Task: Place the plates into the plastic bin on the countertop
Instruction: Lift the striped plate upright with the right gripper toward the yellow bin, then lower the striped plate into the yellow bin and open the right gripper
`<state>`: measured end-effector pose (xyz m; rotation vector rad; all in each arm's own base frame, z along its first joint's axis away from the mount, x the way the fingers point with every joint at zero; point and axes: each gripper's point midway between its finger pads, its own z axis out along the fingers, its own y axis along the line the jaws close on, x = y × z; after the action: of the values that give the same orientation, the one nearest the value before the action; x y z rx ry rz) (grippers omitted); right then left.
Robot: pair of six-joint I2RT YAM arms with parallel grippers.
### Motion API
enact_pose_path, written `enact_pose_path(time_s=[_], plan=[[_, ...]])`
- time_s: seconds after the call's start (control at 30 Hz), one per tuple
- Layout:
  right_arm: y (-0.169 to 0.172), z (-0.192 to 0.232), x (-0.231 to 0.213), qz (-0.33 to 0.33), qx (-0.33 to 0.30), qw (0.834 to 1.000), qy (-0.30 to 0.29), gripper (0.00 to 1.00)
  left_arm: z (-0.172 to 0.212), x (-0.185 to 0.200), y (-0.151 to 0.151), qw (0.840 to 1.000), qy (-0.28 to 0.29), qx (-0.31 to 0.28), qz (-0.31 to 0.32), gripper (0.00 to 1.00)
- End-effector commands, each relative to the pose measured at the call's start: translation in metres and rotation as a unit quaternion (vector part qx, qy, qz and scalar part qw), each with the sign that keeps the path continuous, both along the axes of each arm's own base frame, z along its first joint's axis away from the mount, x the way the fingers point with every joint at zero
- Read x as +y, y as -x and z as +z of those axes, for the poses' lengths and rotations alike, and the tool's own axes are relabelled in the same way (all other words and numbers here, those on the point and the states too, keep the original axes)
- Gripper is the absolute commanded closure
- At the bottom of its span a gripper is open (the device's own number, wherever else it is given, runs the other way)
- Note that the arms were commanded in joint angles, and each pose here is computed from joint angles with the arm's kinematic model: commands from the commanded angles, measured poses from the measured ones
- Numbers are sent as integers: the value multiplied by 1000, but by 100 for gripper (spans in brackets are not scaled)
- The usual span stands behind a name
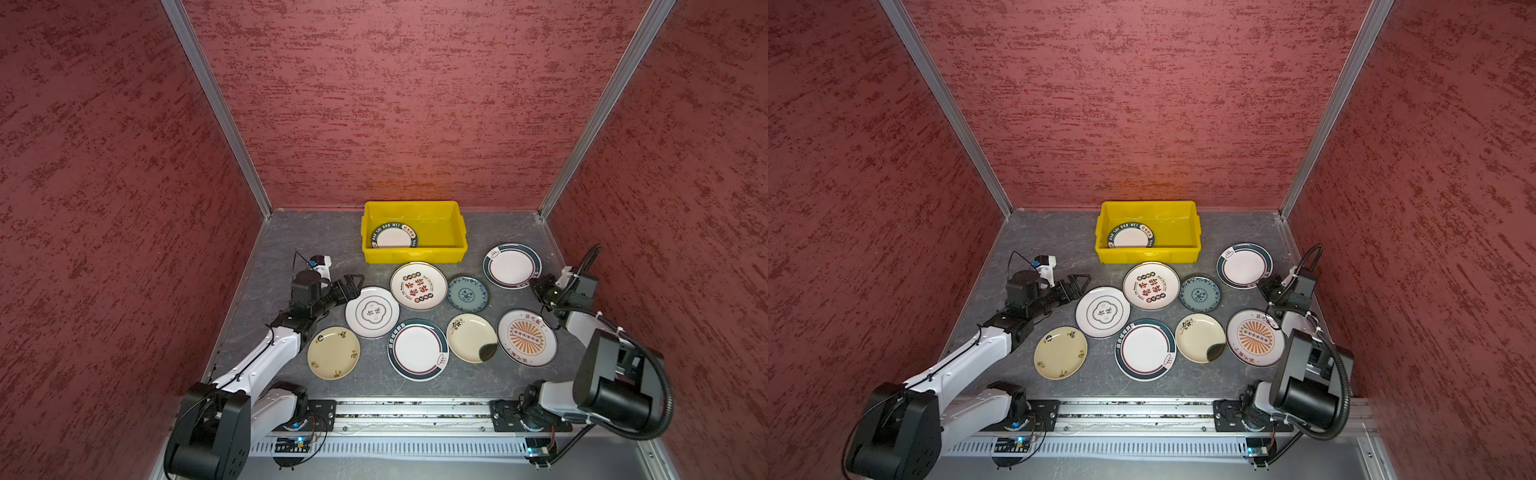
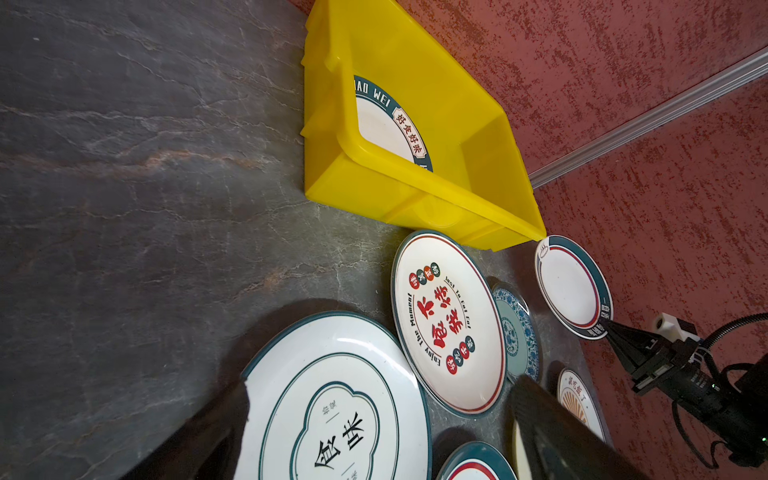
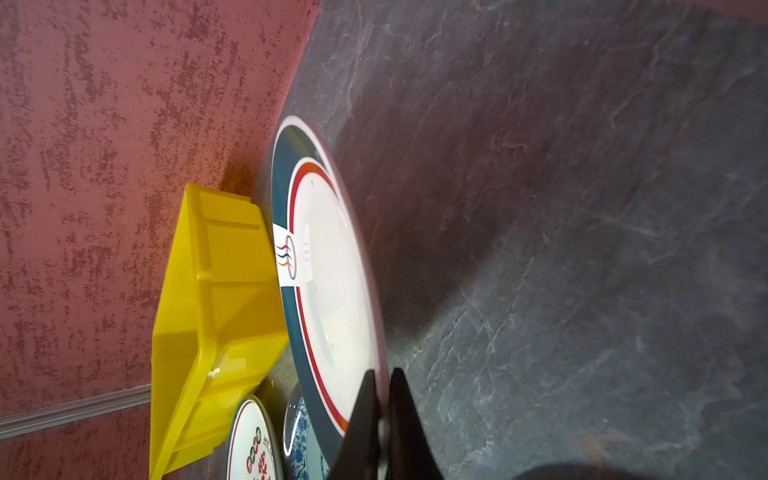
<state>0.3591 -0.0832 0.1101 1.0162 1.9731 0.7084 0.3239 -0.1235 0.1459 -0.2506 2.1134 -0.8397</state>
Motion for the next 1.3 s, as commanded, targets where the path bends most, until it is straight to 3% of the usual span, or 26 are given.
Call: enact_pose_path(time_s=[0.0, 0.33, 0.63, 1.0, 1.27], plan=[[-5, 35, 1, 2, -45, 999, 5, 100, 1, 1, 2, 1000, 10, -4, -1, 1], [2, 91, 30, 38, -95, 995, 16, 100, -1, -4, 2, 1000, 15, -5, -10, 1], [-18, 128, 112, 135, -112, 983, 44, 100, -4, -11, 1, 1000, 21, -3, -22, 1], [-78, 148, 190, 234, -99, 964, 73, 100, 4, -12, 6, 1000, -3, -23, -16, 1], [-136, 131, 231, 269, -57, 955, 109, 100, 10, -9, 9, 999, -13, -35, -8, 1]])
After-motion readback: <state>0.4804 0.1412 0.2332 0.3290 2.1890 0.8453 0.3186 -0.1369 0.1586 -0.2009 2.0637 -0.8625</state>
